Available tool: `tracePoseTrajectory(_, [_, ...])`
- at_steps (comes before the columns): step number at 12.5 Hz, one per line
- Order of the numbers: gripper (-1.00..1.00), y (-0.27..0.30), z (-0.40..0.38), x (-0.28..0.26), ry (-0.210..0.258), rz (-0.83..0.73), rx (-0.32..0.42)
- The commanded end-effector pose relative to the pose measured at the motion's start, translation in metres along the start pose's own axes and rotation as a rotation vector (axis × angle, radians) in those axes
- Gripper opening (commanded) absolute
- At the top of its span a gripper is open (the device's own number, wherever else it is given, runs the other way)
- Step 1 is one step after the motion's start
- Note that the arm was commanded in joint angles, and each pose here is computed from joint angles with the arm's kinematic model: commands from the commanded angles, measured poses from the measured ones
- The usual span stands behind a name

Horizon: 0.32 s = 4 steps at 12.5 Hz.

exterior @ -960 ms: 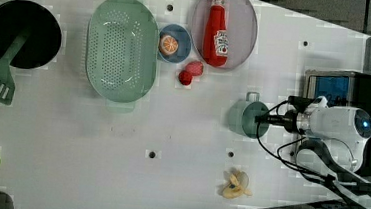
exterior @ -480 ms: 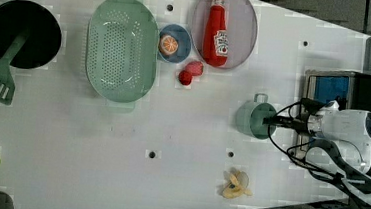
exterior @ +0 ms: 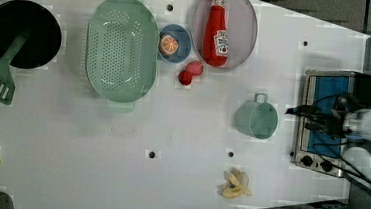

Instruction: Drag mug left to right.

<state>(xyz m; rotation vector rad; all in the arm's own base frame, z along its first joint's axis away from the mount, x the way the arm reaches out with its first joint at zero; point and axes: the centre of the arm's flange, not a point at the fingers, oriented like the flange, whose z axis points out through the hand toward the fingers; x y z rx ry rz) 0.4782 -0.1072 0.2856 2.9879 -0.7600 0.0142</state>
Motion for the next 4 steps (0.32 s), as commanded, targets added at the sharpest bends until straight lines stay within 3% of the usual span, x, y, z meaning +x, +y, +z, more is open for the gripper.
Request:
tracePoseTrajectory(1, [1.00, -0.051, -0.114, -0.015, 0.082, 0.308, 0.056])
tracePoseTrajectory(4, [1.00, -0.072, -0.192, -0.038, 0.026, 0.474, 0.086])
